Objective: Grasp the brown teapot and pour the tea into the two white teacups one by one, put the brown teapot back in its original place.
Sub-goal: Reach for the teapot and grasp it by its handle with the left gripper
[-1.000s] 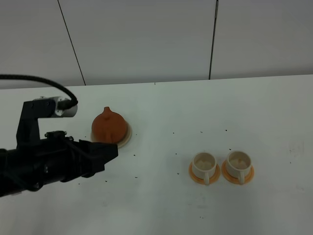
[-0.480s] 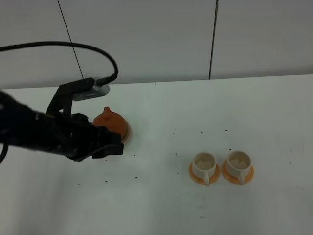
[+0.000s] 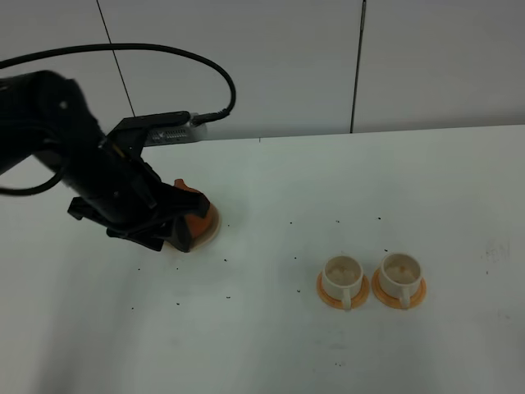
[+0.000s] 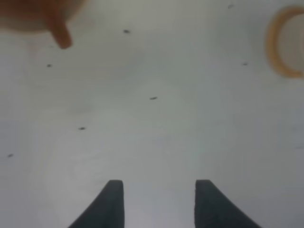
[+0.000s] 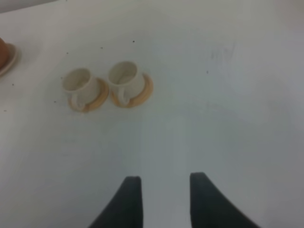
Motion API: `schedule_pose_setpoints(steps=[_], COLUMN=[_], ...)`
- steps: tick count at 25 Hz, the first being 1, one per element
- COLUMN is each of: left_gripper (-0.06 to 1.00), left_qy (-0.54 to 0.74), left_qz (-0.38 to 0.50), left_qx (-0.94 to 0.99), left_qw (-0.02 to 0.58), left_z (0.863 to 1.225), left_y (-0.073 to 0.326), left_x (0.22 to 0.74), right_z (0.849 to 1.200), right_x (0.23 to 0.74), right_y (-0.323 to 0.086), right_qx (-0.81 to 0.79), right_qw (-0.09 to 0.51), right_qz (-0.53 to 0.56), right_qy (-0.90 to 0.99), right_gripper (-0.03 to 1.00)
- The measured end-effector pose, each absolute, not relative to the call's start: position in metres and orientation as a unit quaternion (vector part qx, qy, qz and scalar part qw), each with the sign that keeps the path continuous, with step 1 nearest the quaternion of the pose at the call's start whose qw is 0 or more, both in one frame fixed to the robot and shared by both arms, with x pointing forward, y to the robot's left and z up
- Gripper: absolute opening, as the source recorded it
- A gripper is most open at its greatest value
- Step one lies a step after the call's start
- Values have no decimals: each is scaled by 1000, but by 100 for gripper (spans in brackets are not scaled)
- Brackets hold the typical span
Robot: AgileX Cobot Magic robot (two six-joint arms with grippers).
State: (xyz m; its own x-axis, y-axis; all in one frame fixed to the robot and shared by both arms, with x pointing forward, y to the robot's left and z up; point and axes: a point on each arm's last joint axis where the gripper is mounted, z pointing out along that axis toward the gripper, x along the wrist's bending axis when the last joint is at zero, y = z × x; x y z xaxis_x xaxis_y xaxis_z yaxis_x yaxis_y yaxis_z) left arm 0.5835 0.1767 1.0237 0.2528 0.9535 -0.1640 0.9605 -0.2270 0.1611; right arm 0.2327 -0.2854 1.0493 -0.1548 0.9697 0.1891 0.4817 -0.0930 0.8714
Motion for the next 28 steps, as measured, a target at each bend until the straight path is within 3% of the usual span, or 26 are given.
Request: schedule_pose_setpoints(steps=[6,17,28], left_gripper=[42,42,42], left_qy=[626,646,653], left_qz=[-16,-9,24], left_qx=[779,763,757], left_qw=[31,17,-5], left_z=[1012,975,973], left_y=[165,153,163], left_x=[615,657,661], right_z=[1049,1049,1049], right_x=[233,233,233], right_y=[-285,-285,-285], right_qx=[590,590,590], right_qw=[273,273,273], right_qz=[446,446,446], right_qy=[615,615,615], right_gripper=[24,24,24])
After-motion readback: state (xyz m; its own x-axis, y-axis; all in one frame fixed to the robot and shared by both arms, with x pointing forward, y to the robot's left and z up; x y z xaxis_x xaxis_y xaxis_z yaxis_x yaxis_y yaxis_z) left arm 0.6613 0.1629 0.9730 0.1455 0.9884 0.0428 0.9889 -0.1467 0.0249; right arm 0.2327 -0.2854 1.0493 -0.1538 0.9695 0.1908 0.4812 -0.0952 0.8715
